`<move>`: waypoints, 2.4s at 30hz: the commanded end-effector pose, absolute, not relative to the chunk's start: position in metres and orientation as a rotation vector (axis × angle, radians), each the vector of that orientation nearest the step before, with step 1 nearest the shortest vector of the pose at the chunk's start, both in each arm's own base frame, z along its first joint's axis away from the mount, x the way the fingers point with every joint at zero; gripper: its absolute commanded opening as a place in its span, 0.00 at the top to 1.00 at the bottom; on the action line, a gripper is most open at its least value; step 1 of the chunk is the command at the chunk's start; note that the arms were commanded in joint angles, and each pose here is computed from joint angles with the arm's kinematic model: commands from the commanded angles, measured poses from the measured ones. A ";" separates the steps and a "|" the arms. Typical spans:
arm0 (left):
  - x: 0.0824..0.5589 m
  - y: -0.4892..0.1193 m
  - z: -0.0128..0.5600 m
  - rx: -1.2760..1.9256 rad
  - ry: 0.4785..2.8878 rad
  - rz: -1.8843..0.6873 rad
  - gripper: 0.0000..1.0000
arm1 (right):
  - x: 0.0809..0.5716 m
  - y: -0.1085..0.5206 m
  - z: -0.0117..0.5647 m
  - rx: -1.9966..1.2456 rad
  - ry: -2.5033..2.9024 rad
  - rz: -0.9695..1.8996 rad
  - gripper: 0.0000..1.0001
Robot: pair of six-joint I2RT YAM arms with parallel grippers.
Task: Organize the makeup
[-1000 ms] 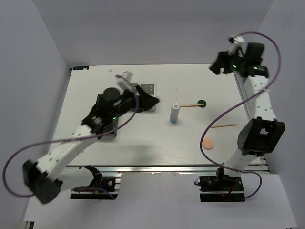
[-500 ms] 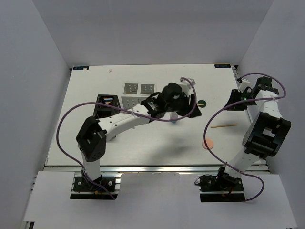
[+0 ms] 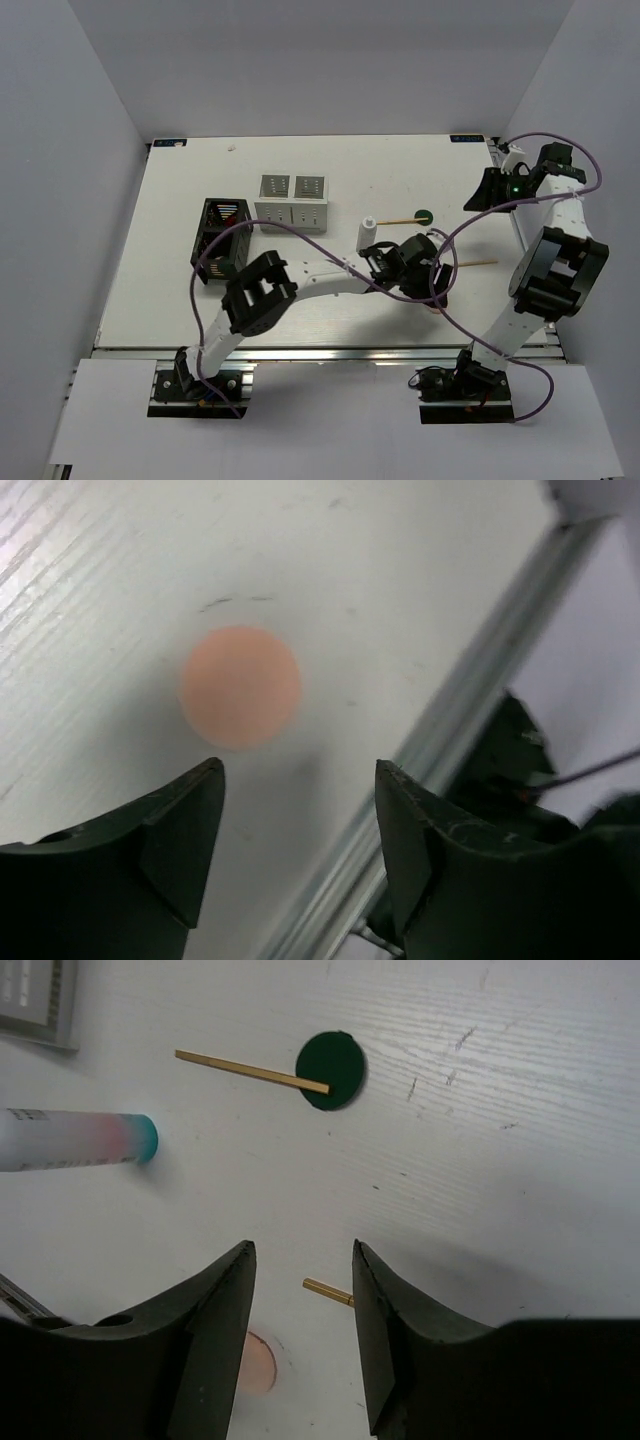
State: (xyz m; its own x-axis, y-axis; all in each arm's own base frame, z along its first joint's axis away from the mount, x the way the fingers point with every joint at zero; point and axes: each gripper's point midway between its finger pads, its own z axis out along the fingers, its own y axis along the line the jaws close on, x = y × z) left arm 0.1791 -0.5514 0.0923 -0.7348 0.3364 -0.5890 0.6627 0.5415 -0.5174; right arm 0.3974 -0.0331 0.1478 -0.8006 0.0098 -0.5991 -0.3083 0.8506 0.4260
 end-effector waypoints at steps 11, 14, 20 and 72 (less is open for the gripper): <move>0.216 -0.569 0.053 0.791 2.359 -0.717 0.27 | 0.371 -0.013 0.198 -0.233 2.266 0.788 0.50; 0.205 -0.569 0.033 0.845 2.384 -0.680 0.30 | 0.373 -0.016 0.200 -0.209 2.260 0.805 0.50; 0.174 -0.571 -0.001 0.936 2.424 -0.644 0.34 | 0.374 -0.021 0.200 -0.182 2.266 0.820 0.50; 0.234 -0.061 0.244 -0.526 1.942 0.023 1.00 | 0.365 0.071 0.147 -0.640 2.315 0.633 1.00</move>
State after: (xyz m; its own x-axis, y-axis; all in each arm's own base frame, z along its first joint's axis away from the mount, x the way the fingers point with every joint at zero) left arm 0.2248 -0.0750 0.2626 -0.3031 -0.3790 -0.8744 -0.3120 0.9064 -0.2847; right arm 0.3504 0.0702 0.1383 -0.6876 -0.2906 -0.6654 -0.5940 0.7522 0.2853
